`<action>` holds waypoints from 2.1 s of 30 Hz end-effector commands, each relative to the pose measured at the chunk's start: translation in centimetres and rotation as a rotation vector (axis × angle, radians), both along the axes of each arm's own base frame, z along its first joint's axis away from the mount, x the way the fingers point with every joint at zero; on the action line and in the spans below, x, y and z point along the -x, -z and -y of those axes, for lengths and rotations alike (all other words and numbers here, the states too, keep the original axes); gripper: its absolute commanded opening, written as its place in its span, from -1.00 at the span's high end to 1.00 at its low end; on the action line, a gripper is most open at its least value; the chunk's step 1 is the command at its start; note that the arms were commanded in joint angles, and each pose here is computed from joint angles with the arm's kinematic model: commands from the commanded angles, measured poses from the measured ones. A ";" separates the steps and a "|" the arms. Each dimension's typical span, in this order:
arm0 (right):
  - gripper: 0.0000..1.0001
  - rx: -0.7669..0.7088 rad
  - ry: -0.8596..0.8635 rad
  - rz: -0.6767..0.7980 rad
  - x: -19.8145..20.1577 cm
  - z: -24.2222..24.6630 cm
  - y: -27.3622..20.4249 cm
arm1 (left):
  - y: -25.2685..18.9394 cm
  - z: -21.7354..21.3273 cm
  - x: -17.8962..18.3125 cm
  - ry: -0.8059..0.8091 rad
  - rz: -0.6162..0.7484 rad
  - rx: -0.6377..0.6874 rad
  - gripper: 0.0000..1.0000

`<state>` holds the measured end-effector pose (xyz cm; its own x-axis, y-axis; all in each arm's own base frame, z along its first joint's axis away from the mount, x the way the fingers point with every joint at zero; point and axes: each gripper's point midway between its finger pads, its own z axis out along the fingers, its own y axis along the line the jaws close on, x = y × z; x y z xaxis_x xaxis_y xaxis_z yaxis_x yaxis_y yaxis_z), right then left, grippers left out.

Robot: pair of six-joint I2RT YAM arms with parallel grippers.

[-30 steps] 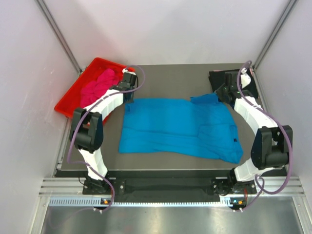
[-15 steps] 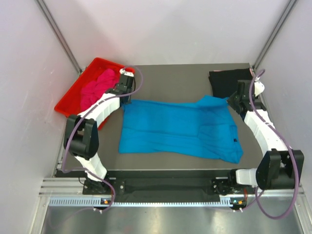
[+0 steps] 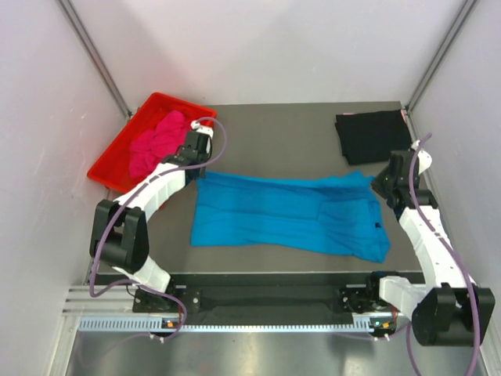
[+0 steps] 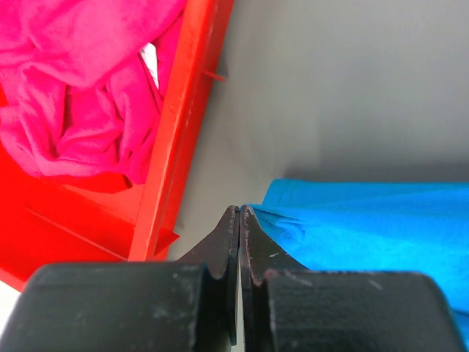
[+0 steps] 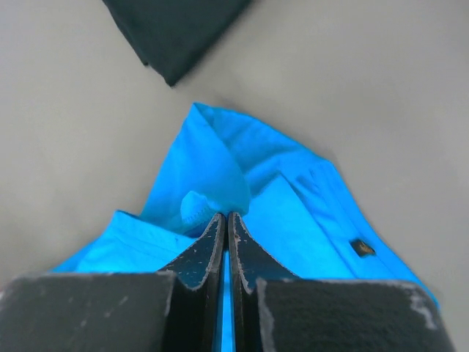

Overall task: Fold and stack the t-shirts
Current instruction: Fold the tshirt

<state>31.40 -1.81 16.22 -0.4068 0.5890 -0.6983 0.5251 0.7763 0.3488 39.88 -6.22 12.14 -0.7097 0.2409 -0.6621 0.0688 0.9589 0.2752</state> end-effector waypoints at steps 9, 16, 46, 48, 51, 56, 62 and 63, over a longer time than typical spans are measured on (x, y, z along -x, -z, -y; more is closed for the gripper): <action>1.00 0.007 -0.048 -0.088 5.2 -0.3 3.0 | 0.8 0.7 2.4 0.062 -0.084 -0.037 1.00; 1.00 -0.003 -0.045 -0.134 7.9 -0.4 4.6 | 4.0 1.3 5.3 0.084 -0.204 -0.079 0.99; 0.38 -0.144 -0.548 -0.088 -0.2 -9.8 3.9 | 9.9 2.5 7.1 -0.139 -0.393 0.027 0.53; 0.46 -0.149 -0.507 -0.173 0.1 -9.4 6.4 | 9.8 2.0 7.1 -0.163 -0.384 0.006 0.54; 0.53 -0.119 -0.412 -0.266 1.3 -7.8 9.5 | 8.6 1.7 6.4 -0.174 -0.340 -0.001 0.47; 0.53 -0.086 -0.312 -0.319 2.5 -6.0 11.7 | 5.6 2.1 5.3 -0.198 -0.259 0.043 0.43; 0.53 -0.055 -0.275 -0.311 2.4 -5.2 11.7 | 4.1 4.6 6.1 -0.120 -0.237 0.206 0.44; 0.53 -0.052 -0.275 -0.311 2.3 -5.1 11.6 | 4.1 4.8 6.3 -0.111 -0.247 0.221 0.45</action>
<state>27.83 4.05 3.79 -0.7814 0.4486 -0.4337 0.3722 0.8930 0.2532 33.56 -9.62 6.11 -0.8924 0.0572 -0.4477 -0.0130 0.9883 0.1521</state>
